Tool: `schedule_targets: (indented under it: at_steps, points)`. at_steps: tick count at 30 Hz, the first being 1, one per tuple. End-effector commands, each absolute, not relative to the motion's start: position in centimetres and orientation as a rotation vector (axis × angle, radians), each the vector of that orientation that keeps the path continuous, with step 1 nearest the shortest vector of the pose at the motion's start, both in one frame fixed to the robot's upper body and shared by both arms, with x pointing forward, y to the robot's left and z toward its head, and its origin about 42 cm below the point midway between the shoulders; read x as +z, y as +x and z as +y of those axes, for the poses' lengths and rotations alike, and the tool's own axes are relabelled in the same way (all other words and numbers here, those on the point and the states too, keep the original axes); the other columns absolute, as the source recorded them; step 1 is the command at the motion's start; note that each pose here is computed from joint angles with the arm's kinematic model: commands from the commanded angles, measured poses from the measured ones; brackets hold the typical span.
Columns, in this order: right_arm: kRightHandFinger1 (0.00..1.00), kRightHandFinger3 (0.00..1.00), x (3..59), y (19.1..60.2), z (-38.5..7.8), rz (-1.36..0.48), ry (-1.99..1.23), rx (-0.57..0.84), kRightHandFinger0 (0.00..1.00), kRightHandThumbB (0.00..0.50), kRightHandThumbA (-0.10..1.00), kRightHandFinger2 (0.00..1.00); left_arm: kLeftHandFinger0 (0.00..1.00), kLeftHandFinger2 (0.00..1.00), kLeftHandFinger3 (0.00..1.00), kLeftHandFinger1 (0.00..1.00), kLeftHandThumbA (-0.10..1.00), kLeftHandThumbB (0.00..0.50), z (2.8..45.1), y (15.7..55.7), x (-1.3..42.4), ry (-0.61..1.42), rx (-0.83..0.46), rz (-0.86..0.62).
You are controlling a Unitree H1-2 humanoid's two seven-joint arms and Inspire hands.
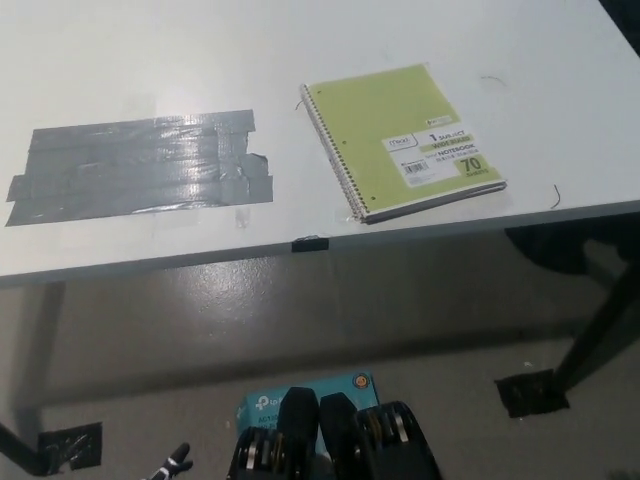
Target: The robot uses its right hand to align two notebooks stacked together until they are fully overlapped
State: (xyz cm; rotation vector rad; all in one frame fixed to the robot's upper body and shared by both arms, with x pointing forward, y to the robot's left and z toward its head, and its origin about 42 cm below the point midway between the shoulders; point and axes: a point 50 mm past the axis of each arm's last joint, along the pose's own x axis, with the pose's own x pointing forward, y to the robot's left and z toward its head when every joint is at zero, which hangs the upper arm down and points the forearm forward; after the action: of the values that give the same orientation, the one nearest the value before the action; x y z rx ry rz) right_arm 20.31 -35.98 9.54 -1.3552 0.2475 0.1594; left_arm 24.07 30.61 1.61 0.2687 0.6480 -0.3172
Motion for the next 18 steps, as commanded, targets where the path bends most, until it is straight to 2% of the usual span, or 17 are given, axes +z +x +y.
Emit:
schedule_targets:
  at_steps: [1,2,3,4,5,6,7,8,9,10,13,14,16,18]
  points:
    - [1.0,1.0,7.7,21.8,-37.6,0.322,-1.182,0.148,1.0,0.142,0.46,1.0,0.66,0.69,1.0,0.68,1.0,0.489,32.0,25.8,4.0,0.336,-0.287,0.546]
    - [1.0,1.0,7.8,21.9,-38.1,0.347,-1.131,0.168,1.0,0.141,0.44,1.0,0.67,0.69,1.0,0.68,1.0,0.492,32.0,25.9,4.2,0.355,-0.291,0.549]
    - [1.0,1.0,7.9,22.0,-38.8,0.383,-1.043,0.19,1.0,0.149,0.39,1.0,0.57,0.68,1.0,0.64,1.0,0.446,32.0,26.1,4.2,0.379,-0.289,0.552]
    - [1.0,1.0,8.1,22.4,-39.1,0.398,-1.022,0.198,1.0,0.163,0.39,1.0,0.56,0.68,1.0,0.64,1.0,0.392,32.0,26.3,4.3,0.401,-0.295,0.554]
    - [0.98,1.0,8.2,22.6,-39.6,0.457,-0.974,0.246,1.0,0.154,0.38,1.0,0.6,0.73,1.0,0.67,1.0,0.324,32.1,26.5,4.4,0.446,-0.322,0.588]
    - [0.97,1.0,8.3,23.1,-40.2,0.572,-0.966,0.347,1.0,0.157,0.49,1.0,0.66,0.79,1.0,0.7,1.0,0.27,32.4,27.0,4.6,0.504,-0.369,0.649]
    - [1.0,1.0,8.4,23.5,-40.3,0.695,-0.939,0.424,1.0,0.15,0.56,1.0,0.69,0.81,1.0,0.71,1.0,0.24,32.6,27.3,4.8,0.547,-0.404,0.693]
    - [1.0,1.0,8.4,23.7,-40.2,0.703,-0.935,0.429,1.0,0.15,0.57,1.0,0.69,0.81,1.0,0.71,1.0,0.239,32.7,27.4,4.8,0.549,-0.405,0.695]
    - [1.0,1.0,8.7,24.4,-40.0,0.77,-0.947,0.488,1.0,0.151,0.58,1.0,0.72,0.8,1.0,0.74,1.0,0.203,32.8,27.7,5.0,0.551,-0.413,0.709]
    - [1.0,1.0,8.7,25.0,-40.0,0.833,-0.964,0.53,1.0,0.177,0.59,1.0,0.73,0.78,1.0,0.73,1.0,0.161,32.9,27.9,5.2,0.567,-0.428,0.707]
    - [1.0,1.0,8.7,25.6,-39.8,0.85,-0.975,0.561,1.0,0.176,0.6,1.0,0.73,0.81,1.0,0.76,1.0,0.139,33.1,28.0,5.6,0.57,-0.44,0.701]
    - [1.0,1.0,8.7,25.8,-39.7,0.819,-0.965,0.541,1.0,0.152,0.64,1.0,0.72,0.81,1.0,0.77,1.0,0.118,33.3,28.1,5.5,0.556,-0.429,0.705]
    - [1.0,1.0,8.8,26.2,-39.4,0.782,-0.966,0.527,1.0,0.149,0.65,1.0,0.71,0.84,1.0,0.78,1.0,0.124,33.5,28.3,5.5,0.556,-0.417,0.707]
    - [1.0,1.0,9.0,26.4,-39.0,0.78,-0.953,0.535,1.0,0.142,0.67,1.0,0.7,0.82,1.0,0.77,1.0,0.116,33.9,28.3,5.5,0.552,-0.405,0.711]
